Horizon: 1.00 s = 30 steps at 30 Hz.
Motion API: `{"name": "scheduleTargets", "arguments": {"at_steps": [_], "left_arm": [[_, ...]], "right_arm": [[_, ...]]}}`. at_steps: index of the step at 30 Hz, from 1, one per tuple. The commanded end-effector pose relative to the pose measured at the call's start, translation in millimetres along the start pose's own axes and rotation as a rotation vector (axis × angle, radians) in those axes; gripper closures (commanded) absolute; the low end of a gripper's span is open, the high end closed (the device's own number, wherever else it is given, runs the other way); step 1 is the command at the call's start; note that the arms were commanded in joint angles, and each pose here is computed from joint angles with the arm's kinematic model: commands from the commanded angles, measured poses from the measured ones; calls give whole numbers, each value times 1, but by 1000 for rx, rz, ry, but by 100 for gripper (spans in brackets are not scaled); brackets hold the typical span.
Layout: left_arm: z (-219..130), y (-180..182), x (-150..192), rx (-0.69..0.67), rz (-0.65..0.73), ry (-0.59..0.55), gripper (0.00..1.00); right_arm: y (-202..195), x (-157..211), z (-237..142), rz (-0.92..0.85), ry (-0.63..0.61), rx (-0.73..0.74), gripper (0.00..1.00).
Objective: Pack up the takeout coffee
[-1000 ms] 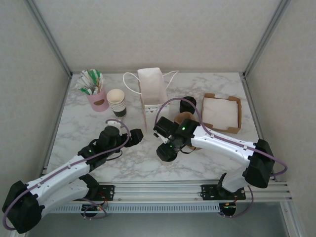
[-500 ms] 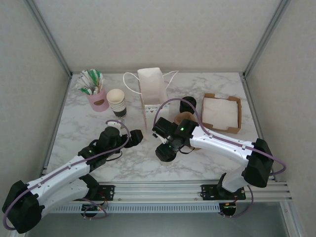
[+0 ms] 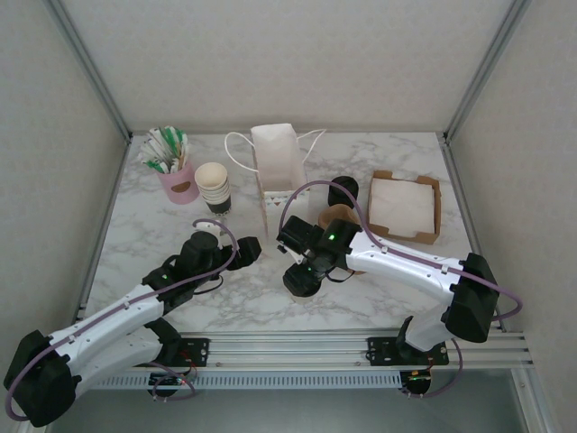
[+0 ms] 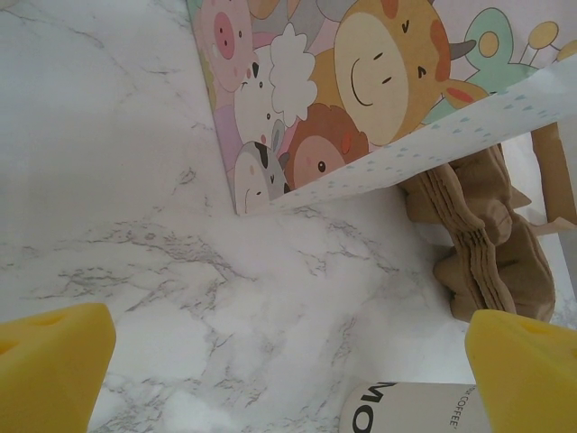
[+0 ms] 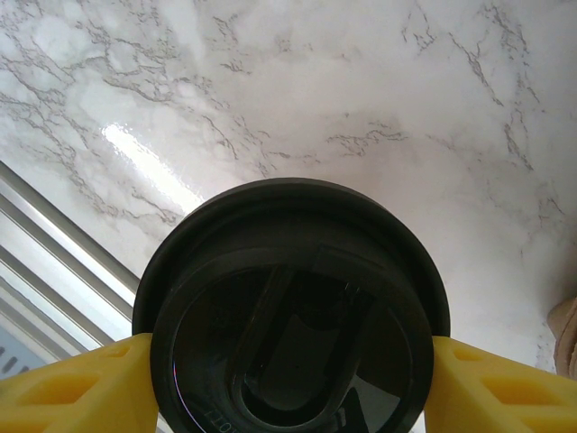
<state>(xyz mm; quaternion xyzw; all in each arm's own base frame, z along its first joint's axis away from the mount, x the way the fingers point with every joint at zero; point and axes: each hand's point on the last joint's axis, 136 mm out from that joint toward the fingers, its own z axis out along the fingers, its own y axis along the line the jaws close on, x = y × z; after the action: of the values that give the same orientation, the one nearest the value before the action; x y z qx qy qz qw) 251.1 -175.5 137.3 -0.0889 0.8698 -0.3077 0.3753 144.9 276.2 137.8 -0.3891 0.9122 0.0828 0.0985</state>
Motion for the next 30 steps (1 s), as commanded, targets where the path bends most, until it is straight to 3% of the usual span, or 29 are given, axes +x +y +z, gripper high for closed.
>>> {"name": "scheduleTargets", "arguments": {"at_steps": [1,16,24,30], "left_arm": [[-1,2,-6,-3,-10,-34,0],[4,3,4,6,-15,14,1],[8,2,27,43,-44,109,21],[8,6,43,52,-66,157,27]], "right_arm": [[8,10,8,-1,46,-23,32],[9,15,1,-12,43,-32,31],[9,18,1,-19,56,-34,31],[9,23,6,-22,79,-37,30]]}}
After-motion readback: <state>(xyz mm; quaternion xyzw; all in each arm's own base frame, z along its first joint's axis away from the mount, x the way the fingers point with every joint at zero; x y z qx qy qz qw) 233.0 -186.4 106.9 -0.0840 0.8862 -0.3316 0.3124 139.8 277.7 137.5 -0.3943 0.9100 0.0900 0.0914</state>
